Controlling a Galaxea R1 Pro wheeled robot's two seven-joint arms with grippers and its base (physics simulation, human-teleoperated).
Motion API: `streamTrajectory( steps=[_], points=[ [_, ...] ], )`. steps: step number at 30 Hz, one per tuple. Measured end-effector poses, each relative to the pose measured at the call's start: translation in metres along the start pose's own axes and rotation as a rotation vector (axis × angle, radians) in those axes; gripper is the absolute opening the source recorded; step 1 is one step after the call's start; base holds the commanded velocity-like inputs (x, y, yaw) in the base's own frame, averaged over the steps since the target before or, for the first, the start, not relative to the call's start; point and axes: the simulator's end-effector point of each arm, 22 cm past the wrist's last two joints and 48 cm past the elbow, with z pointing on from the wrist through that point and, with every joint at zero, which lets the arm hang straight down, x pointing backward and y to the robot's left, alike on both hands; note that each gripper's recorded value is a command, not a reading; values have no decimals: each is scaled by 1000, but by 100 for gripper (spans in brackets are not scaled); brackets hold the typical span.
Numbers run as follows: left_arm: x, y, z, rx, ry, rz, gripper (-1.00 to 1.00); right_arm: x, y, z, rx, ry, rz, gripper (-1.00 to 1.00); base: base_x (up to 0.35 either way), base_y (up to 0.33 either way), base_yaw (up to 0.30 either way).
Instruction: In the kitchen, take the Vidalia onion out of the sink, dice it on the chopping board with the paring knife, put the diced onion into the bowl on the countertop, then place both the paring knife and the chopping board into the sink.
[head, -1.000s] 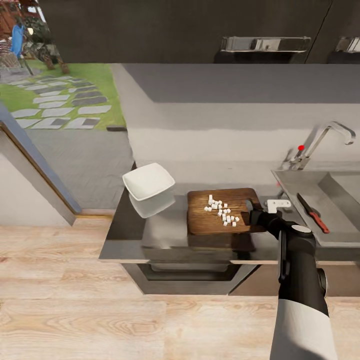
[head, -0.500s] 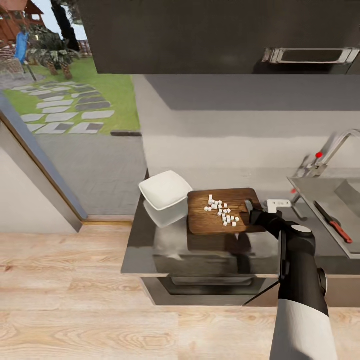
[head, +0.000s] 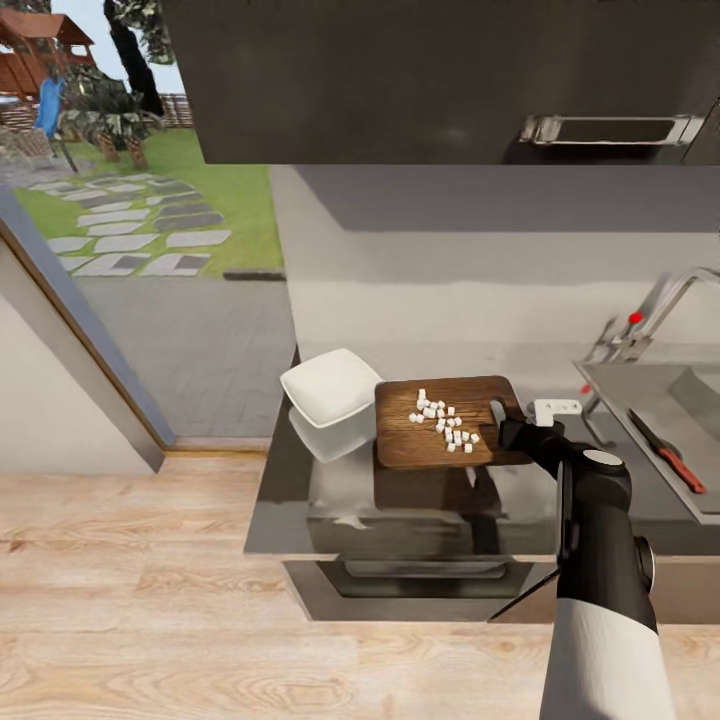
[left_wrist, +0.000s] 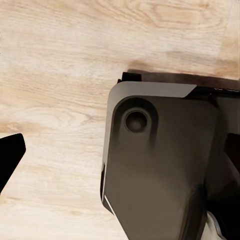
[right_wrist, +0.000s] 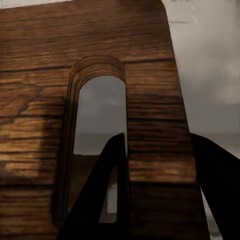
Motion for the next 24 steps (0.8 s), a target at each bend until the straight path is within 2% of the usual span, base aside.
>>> streamTrajectory(
  steps=[11,17,21,24],
  points=[
    [-7,0,-2,1,-17,-1,100,-9,0,-6,0,-17,-1,-100,196,158,0],
    [-8,-1,-2,2,-20,-1,100,-10,0,-7,1,-18,-2,-100,34,28,0],
    [-8,-1,-2,3,-19,-2,100,-5,-9,-7,41,7,-46,-100,2,1,0],
    [-9,-2,-2,4,-21,-2,100,-3,-11,-7,50,15,-57,-100,0,0,0]
  ],
)
